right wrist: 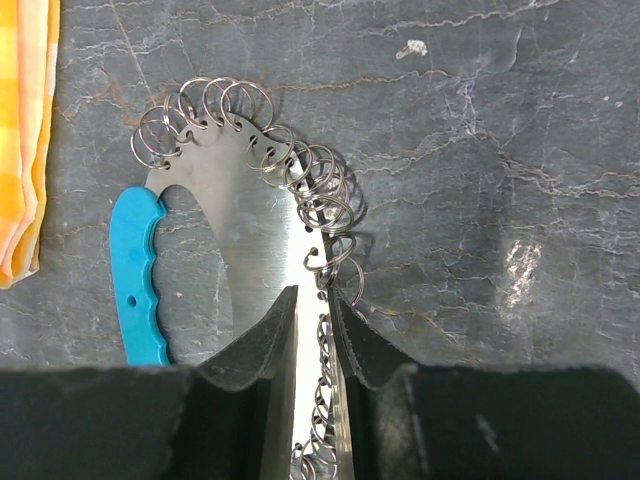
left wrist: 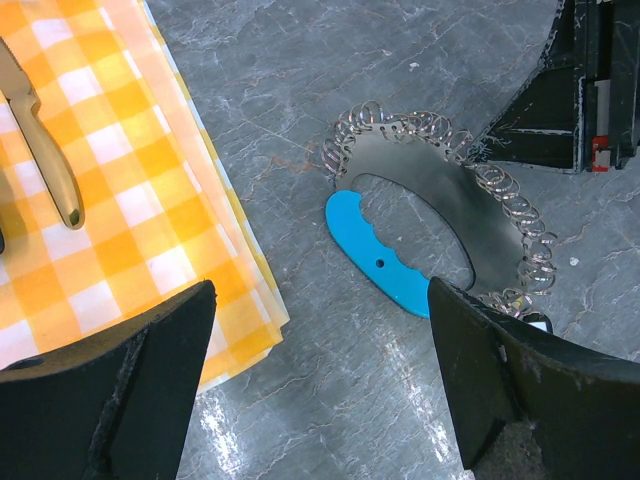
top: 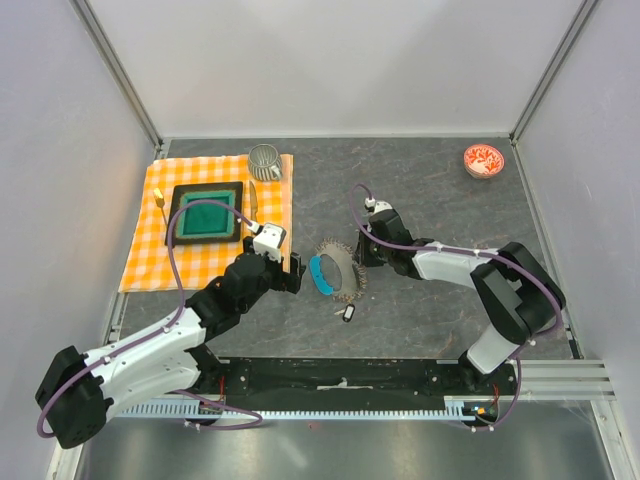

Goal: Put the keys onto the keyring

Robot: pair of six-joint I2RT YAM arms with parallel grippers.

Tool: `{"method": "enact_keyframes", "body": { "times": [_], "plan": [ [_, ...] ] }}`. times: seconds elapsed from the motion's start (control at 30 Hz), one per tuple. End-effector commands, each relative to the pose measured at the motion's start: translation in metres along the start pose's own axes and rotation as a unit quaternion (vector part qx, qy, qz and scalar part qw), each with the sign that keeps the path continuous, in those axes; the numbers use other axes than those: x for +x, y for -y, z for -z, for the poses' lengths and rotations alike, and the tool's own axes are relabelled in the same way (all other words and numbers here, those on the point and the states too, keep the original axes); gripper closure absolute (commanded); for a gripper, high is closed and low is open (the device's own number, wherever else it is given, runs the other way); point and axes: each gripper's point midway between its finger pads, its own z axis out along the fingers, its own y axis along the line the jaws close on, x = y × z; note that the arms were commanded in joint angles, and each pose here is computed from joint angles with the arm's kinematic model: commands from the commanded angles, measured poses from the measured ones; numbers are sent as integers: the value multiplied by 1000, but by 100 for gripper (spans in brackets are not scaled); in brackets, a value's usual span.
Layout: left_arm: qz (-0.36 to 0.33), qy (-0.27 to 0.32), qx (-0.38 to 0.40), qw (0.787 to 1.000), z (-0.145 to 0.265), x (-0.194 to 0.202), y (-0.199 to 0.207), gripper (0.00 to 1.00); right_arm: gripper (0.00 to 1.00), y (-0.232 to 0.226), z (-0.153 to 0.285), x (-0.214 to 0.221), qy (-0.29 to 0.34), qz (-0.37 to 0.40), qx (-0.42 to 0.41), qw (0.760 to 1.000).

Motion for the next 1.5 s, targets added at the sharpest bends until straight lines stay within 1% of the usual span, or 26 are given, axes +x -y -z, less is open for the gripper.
{"method": "enact_keyframes", "body": {
  "times": [0.0, 0.3, 0.5, 0.67, 0.7, 0.8, 0.83, 0.87, 0.97, 1.1, 1.13, 1.2, 1.23, 1.3, 1.33, 1.37, 1.4, 1.43, 1.47],
  "plan": [
    [-9, 24, 8, 1000, 2, -15, 3, 7, 76, -5, -5, -13, 24, -17, -5, 1000],
    [-8, 22, 7, 1000, 1, -14, 3, 7, 77, 7, -9, -13, 32, -15, 21, 999],
    [-9, 21, 7, 1000, 1, -13, 3, 7, 77, 7, -14, -11, 31, -18, 19, 999],
    [-9, 21, 8, 1000, 1, -13, 3, 7, 80, 4, -15, -11, 38, -15, 9, 999],
    [-8, 21, 8, 1000, 1, -13, 4, 7, 81, 4, -16, -11, 38, -15, 8, 999],
    [-7, 22, 10, 1000, 1, -14, 4, 7, 92, 2, -12, -14, 41, -7, 2, 999],
    [-6, 21, 11, 1000, 1, -13, 5, 7, 100, 0, -10, -16, 43, -3, -1, 999],
    [-5, 23, 12, 1000, 1, -14, 5, 7, 100, -1, -8, -16, 41, 2, -2, 999],
    [0, 28, 21, 999, 1, -17, 9, 7, 100, -7, 5, -25, 53, 35, -14, 998],
    [13, 40, 36, 998, 3, -27, 15, 7, 100, -23, 36, -49, 83, 104, -31, 991],
    [15, 41, 43, 998, 4, -30, 18, 7, 100, -29, 42, -51, 85, 137, -36, 986],
    [22, 49, 53, 997, 6, -39, 23, 7, 100, -43, 65, -66, 106, 175, -43, 978],
    [26, 52, 61, 996, 8, -42, 26, 7, 100, -50, 73, -73, 120, 208, -46, 970],
    [36, 65, 72, 995, 11, -54, 31, 7, 100, -54, 89, -78, 121, 230, -44, 965],
    [38, 69, 87, 993, 13, -58, 37, 7, 100, -61, 96, -82, 124, 248, -51, 959],
    [41, 75, 94, 992, 15, -63, 40, 7, 100, -68, 109, -84, 135, 280, -67, 948],
    [45, 81, 101, 991, 16, -66, 42, 7, 100, -77, 116, -83, 143, 307, -90, 937],
    [48, 94, 120, 987, 18, -73, 49, 7, 100, -77, 118, -75, 144, 320, -103, 931],
    [49, 100, 129, 985, 20, -74, 52, 7, 100, -87, 133, -83, 179, 336, -124, 916]
  ]
}}
